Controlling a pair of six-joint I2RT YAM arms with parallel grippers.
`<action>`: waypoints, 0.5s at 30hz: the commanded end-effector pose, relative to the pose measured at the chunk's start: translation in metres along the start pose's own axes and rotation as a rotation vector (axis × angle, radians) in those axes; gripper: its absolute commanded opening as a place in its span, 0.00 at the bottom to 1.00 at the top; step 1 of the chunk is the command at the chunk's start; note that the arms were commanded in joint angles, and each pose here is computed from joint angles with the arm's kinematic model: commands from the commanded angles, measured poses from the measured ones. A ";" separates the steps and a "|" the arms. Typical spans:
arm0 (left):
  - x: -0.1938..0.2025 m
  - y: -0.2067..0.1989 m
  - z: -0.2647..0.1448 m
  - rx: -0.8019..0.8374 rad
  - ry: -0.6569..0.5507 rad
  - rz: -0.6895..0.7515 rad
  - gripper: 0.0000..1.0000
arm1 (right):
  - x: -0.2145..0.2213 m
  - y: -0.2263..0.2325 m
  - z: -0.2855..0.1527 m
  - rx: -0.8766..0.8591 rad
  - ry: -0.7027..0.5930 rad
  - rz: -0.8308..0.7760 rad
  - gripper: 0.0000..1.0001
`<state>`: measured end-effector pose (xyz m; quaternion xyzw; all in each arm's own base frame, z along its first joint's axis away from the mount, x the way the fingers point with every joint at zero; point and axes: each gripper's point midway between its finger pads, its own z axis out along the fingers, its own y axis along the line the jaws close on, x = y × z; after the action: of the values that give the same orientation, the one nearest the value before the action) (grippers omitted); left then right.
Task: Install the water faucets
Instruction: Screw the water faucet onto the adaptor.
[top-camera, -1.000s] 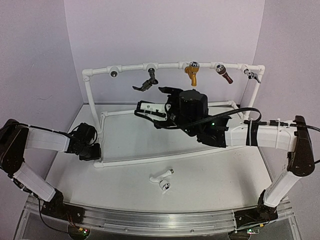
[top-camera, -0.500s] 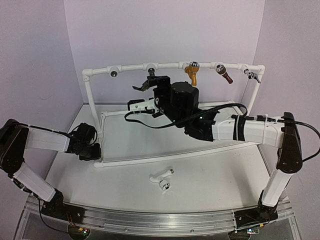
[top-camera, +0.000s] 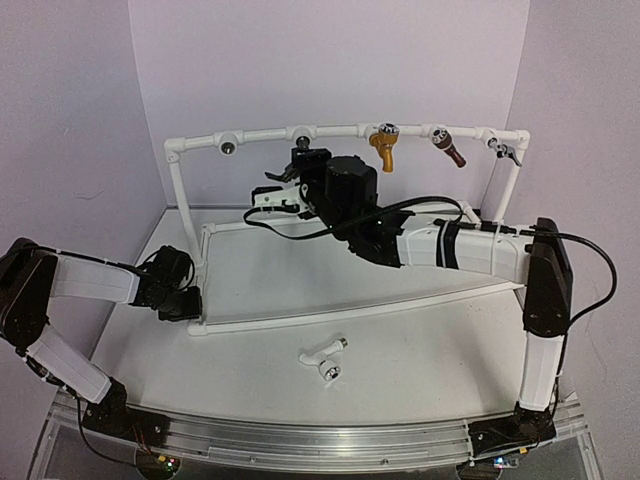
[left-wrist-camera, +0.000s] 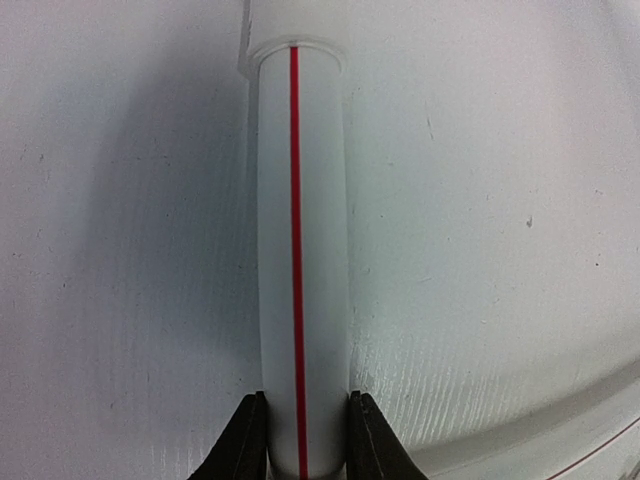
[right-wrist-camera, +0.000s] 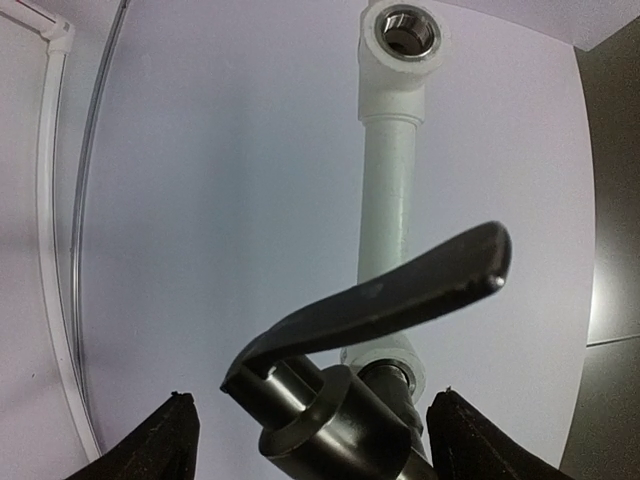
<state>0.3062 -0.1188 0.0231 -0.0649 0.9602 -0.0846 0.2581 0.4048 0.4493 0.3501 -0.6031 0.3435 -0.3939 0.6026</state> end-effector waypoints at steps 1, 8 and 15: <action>0.012 -0.055 -0.005 0.245 0.052 0.079 0.00 | 0.009 -0.029 0.008 0.080 0.046 0.107 0.75; 0.012 -0.056 -0.005 0.246 0.052 0.080 0.00 | 0.014 -0.029 0.011 0.127 0.084 0.209 0.47; 0.012 -0.055 -0.005 0.246 0.052 0.079 0.00 | 0.027 -0.025 0.013 0.214 0.162 0.370 0.29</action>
<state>0.3061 -0.1187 0.0230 -0.0638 0.9603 -0.0843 0.2581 0.4176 0.4448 0.3720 -0.5102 0.4040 -0.3757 0.6597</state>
